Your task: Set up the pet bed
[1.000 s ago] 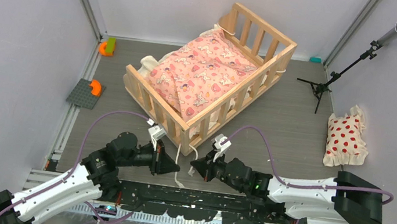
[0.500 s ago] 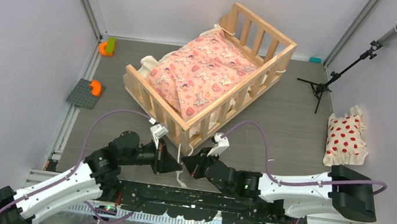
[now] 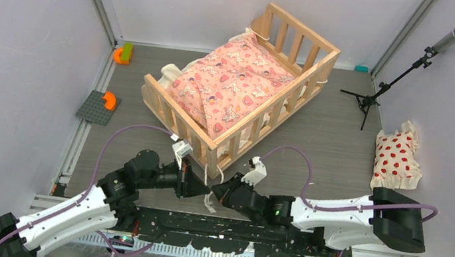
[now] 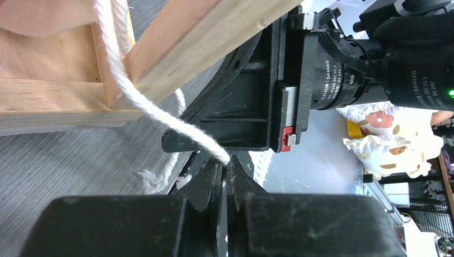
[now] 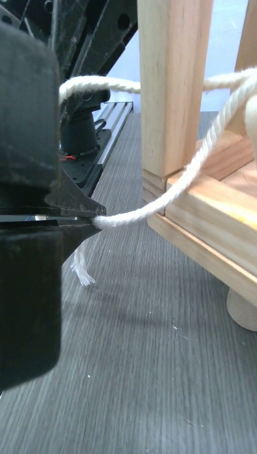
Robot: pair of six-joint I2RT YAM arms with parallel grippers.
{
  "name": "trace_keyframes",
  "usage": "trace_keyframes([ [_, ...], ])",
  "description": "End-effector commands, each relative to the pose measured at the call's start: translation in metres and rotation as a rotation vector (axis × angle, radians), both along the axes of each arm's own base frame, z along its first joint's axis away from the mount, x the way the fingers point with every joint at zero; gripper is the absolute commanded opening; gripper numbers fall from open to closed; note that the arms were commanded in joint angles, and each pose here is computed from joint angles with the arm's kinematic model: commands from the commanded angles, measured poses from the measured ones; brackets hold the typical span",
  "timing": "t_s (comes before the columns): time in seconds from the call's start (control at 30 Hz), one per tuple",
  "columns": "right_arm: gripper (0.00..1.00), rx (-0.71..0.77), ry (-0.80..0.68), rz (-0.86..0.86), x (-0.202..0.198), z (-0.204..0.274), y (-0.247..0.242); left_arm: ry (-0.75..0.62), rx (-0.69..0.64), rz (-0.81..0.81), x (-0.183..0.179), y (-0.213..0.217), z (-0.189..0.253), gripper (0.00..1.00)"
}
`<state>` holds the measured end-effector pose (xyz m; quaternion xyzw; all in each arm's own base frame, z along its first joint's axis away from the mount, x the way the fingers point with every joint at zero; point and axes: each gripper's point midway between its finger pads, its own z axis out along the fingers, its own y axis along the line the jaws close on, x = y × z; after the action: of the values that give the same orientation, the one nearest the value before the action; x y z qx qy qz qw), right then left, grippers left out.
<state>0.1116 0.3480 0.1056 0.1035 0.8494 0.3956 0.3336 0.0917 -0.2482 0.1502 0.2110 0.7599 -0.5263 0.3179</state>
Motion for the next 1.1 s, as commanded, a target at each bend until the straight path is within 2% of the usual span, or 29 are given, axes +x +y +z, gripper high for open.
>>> trace_keyframes([
  [0.0, 0.01, 0.133, 0.088, -0.091, 0.002, 0.012, 0.013, -0.035, -0.057, -0.008, 0.002, -0.006, 0.015, 0.03],
  [0.27, 0.01, 0.227, 0.157, -0.085, -0.003, 0.018, 0.031, -0.035, -0.046, -0.016, 0.003, -0.008, 0.01, 0.06],
  [0.43, 0.01, 0.305, 0.189, -0.088, -0.005, 0.023, 0.029, -0.025, 0.006, 0.012, 0.008, -0.005, -0.004, 0.28],
  [0.7, 0.01, 0.337, 0.206, -0.087, -0.004, 0.024, 0.03, -0.043, 0.034, 0.032, 0.014, -0.004, -0.004, 0.48],
  [0.9, 0.01, 0.354, 0.218, -0.113, 0.0, 0.016, 0.025, -0.062, 0.094, 0.067, 0.018, 0.006, -0.005, 0.58],
  [1.07, 0.01, 0.364, 0.227, -0.122, 0.002, 0.013, 0.024, -0.085, 0.099, 0.101, 0.02, 0.013, 0.001, 0.78],
])
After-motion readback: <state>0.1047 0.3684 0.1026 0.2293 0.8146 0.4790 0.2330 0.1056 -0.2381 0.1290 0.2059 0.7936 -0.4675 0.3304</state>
